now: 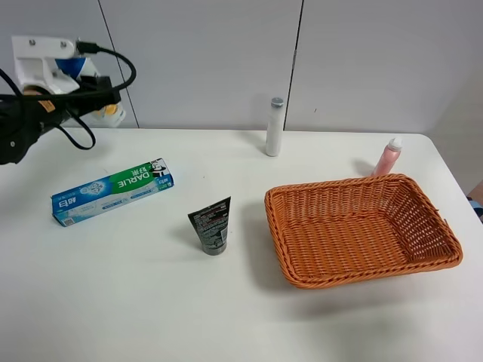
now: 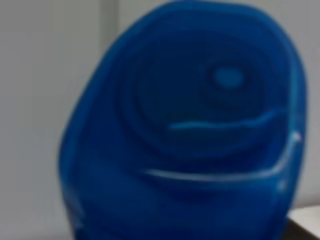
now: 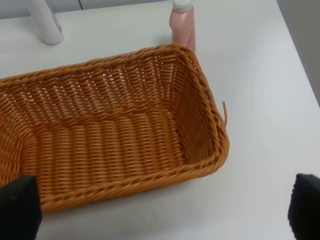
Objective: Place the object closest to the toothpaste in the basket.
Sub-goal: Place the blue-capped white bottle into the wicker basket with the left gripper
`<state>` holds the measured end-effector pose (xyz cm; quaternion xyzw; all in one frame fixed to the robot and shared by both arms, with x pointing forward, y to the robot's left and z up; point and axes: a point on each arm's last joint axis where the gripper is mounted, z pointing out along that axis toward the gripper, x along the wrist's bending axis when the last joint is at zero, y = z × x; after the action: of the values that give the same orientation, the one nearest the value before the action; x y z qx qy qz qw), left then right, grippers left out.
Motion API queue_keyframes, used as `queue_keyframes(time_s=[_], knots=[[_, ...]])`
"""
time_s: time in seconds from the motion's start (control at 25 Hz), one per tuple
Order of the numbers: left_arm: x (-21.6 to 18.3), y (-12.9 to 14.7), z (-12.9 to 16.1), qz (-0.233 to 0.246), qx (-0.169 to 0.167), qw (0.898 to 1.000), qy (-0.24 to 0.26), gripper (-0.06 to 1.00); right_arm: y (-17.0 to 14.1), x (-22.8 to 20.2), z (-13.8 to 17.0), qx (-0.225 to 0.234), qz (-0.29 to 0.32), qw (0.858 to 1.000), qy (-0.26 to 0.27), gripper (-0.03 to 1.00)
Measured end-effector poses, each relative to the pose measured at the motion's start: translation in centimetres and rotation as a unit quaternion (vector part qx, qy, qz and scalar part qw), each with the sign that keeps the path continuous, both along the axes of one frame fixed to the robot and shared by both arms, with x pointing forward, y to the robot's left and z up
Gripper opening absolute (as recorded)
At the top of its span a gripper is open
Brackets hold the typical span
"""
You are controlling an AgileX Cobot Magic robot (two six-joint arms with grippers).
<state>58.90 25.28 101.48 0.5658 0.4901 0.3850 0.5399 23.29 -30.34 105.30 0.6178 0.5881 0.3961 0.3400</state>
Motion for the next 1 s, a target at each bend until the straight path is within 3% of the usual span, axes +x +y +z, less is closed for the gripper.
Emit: queue_keyframes(time_s=[0.2, 0.4, 0.64, 0.92, 1.0], knots=[[-3.1, -6.9, 5.6, -0.126, -0.006, 0.992, -0.032, 0.38, 0.0, 0.0, 0.0, 0.000, 0.000, 1.000, 0.000, 0.99], [-6.7, -14.0, 6.8, -0.250, -0.024, 0.968, -0.025, 0.38, 0.0, 0.0, 0.0, 0.000, 0.000, 1.000, 0.000, 0.99], [-10.2, -20.7, 3.6, -0.351, -0.008, 0.936, 0.026, 0.38, 0.0, 0.0, 0.0, 0.000, 0.000, 1.000, 0.000, 0.99], [-10.7, -24.5, -4.3, -0.387, 0.035, 0.913, 0.121, 0.38, 0.0, 0.0, 0.0, 0.000, 0.000, 1.000, 0.000, 0.99], [-10.8, -25.2, -5.0, -0.399, 0.022, 0.909, 0.118, 0.38, 0.0, 0.0, 0.0, 0.000, 0.000, 1.000, 0.000, 0.99]])
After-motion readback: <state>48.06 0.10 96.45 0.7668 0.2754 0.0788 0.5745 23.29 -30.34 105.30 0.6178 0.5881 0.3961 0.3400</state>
